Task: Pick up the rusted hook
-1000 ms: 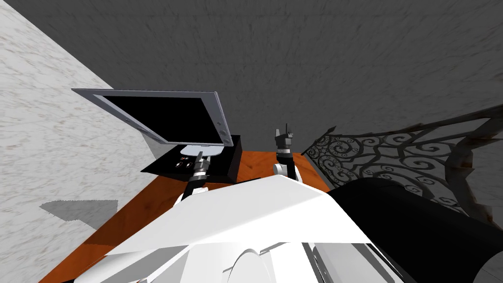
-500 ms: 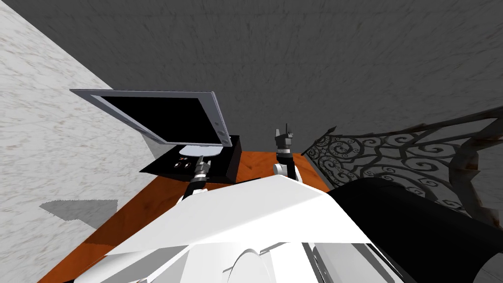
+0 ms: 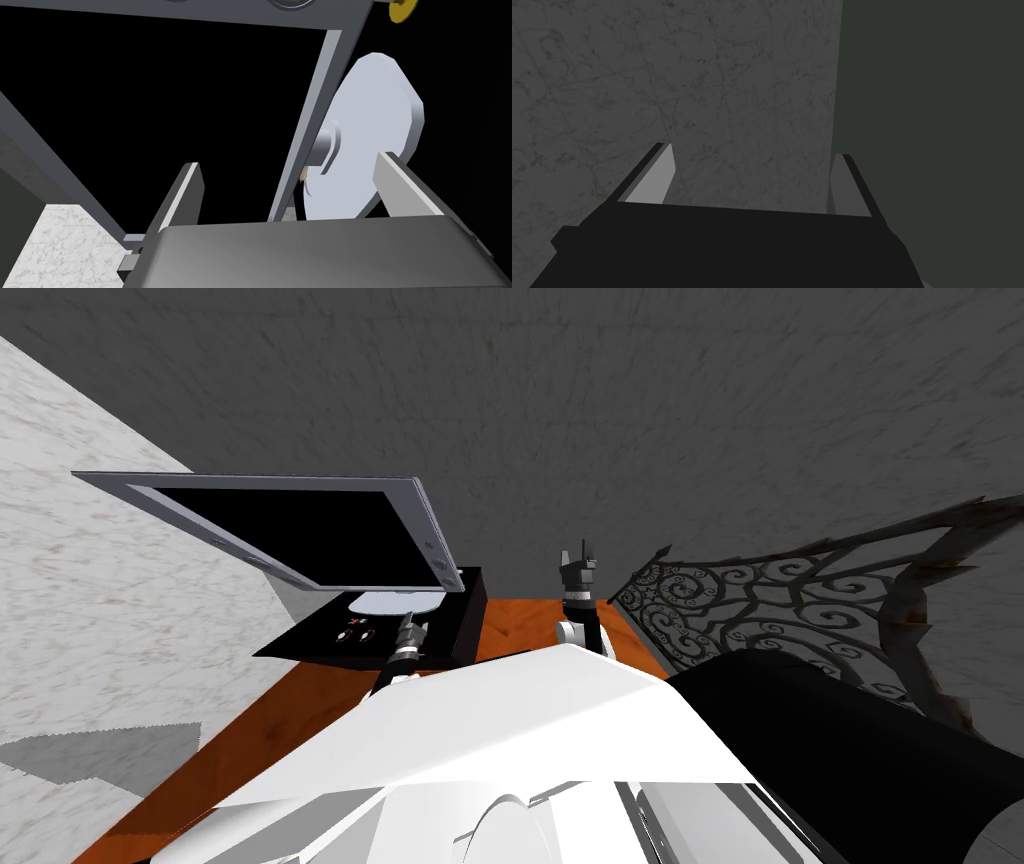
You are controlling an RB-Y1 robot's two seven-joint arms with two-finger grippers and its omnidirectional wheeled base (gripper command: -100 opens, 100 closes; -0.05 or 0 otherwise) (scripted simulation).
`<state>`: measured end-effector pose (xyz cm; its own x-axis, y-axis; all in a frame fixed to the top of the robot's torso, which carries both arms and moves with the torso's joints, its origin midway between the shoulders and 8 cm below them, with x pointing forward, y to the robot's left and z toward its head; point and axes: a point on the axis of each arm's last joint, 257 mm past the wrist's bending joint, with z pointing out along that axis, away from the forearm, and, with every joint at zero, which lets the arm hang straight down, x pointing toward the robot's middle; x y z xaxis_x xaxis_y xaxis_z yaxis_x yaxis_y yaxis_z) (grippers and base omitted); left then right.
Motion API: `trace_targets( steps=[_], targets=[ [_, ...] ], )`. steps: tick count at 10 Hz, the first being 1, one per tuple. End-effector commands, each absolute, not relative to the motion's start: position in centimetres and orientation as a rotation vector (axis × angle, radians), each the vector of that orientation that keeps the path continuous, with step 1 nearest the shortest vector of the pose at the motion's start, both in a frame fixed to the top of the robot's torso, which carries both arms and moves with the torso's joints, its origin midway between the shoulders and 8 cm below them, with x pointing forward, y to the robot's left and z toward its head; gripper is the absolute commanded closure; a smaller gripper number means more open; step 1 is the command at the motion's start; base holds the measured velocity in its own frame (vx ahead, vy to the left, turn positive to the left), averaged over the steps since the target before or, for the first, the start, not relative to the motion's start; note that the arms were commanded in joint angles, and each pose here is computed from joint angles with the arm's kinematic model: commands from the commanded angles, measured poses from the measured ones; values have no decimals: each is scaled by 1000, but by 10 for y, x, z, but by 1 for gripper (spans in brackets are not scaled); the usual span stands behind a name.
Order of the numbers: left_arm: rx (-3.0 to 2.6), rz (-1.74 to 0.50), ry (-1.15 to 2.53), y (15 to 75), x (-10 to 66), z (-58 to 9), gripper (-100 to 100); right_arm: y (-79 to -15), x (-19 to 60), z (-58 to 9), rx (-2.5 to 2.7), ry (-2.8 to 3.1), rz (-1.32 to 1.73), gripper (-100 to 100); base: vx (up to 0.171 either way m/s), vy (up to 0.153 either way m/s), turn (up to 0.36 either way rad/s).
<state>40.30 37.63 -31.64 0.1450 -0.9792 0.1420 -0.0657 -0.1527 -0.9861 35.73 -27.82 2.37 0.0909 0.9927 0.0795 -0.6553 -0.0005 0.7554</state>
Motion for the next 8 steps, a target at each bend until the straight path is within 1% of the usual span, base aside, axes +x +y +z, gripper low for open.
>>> trace_targets(
  steps=[1,8],
  targets=[
    [-1527,-1147,1070,396,397,-338,-100,-278,357,24,751,575,1413,0,127,-36,-46],
    [-1802,-1012,1010,454,365,-414,-100,-278,357,24,751,575,1413,0,51,-23,-33]
  ],
)
